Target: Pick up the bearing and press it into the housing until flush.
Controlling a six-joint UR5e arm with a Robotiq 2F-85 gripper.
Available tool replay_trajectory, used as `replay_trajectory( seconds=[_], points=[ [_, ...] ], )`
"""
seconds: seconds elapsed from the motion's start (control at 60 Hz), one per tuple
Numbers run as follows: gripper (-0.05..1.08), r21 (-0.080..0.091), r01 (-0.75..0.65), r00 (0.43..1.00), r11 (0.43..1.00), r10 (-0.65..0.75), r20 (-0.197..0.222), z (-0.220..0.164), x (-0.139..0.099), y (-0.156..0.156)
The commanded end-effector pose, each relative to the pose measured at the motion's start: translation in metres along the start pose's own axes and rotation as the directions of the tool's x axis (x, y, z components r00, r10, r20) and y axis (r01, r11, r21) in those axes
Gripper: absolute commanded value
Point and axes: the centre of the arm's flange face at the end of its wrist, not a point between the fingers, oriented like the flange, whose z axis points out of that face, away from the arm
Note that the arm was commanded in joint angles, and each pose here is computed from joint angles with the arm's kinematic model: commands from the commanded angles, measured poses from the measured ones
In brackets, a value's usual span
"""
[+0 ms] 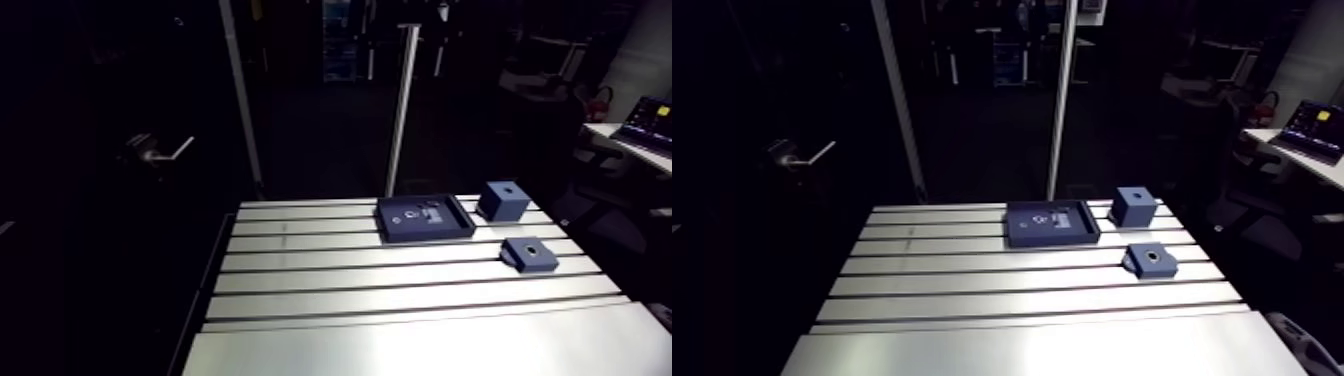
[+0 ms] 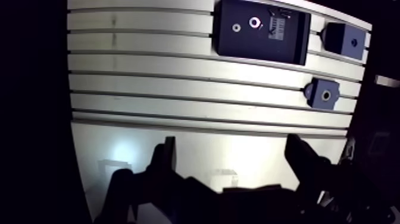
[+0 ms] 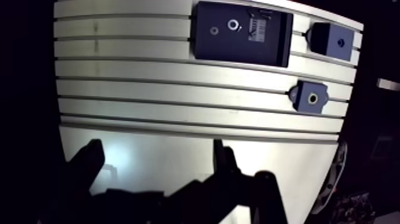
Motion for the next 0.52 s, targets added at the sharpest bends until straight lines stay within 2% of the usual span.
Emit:
replay_trajectory(
  seconds=[0.017,0.517],
  points=[
    [0.01,0.002,0.001,1.000,1.000,-0.001,0.006,0.0040,0.0028,-0.0005],
    [0.01,-0.001,-0.008,1.000,1.000,0.008,0.003,0.0025,0.0029,-0.0046]
  ],
)
